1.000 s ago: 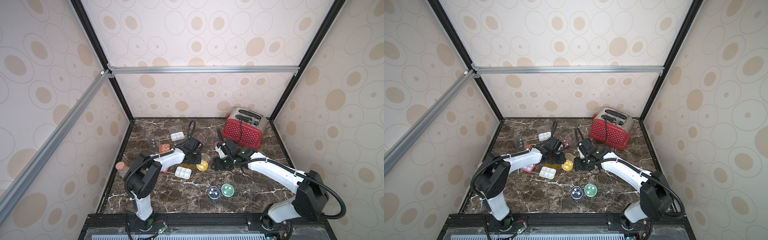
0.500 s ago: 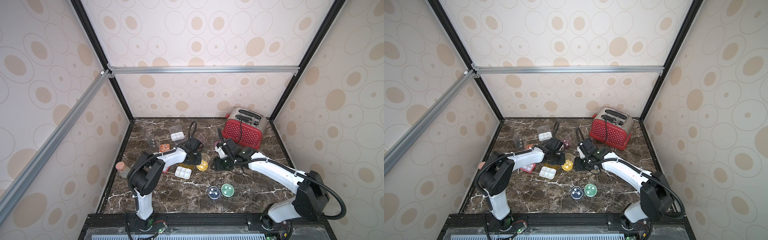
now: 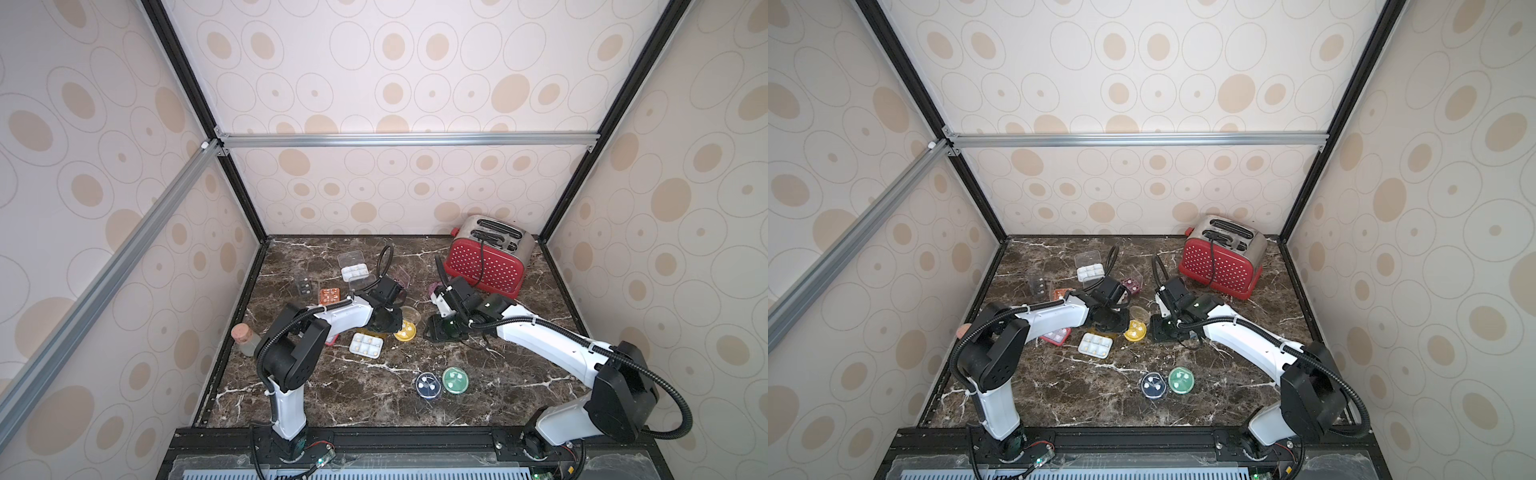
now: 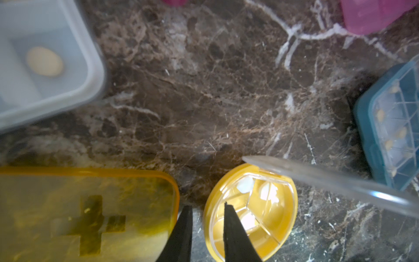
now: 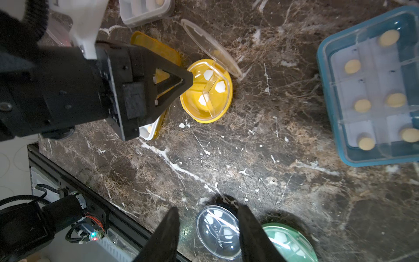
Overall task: Close pillboxes
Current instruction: Move the pillbox to the center of the board.
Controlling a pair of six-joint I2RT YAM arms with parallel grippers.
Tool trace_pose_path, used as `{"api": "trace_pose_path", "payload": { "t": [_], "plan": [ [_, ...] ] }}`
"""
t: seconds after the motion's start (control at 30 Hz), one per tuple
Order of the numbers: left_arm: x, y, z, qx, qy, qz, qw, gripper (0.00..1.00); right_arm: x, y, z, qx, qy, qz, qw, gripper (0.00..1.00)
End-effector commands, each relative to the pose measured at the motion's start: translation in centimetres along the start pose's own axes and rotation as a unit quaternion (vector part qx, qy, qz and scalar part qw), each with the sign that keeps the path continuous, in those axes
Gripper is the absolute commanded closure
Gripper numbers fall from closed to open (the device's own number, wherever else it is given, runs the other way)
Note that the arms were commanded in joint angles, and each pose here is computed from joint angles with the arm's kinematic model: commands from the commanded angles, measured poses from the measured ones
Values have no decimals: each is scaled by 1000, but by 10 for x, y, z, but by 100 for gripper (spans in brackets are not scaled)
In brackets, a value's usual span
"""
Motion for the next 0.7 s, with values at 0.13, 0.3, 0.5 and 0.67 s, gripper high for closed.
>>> {"api": "trace_pose_path", "payload": {
  "t": [0.13, 0.3, 0.5, 0.67],
  "plan": [
    [12, -3, 0, 1, 12, 12, 1000, 77, 5, -13, -4, 23, -8, 17, 1000, 55],
    [20, -7, 0, 5, 19, 17, 1000, 80, 5, -18, -4, 34, -11, 20, 999, 55],
    [30, -13, 3, 14, 26, 20, 999, 85, 5, -17, 2, 35, -7, 29, 999, 56],
    [39, -18, 1, 23, 39, 35, 998, 85, 7, -15, 4, 22, -10, 37, 999, 57]
  ]
}}
Point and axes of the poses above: each gripper's point midway between its finger pads, its own z axis out along the fingers, its own y axis along the line the jaws close on, x = y × z, the point moved 1 cm from there along -z, back along the fingers, and after that the axes turned 3 degrees about z, right-handed, at the moved point
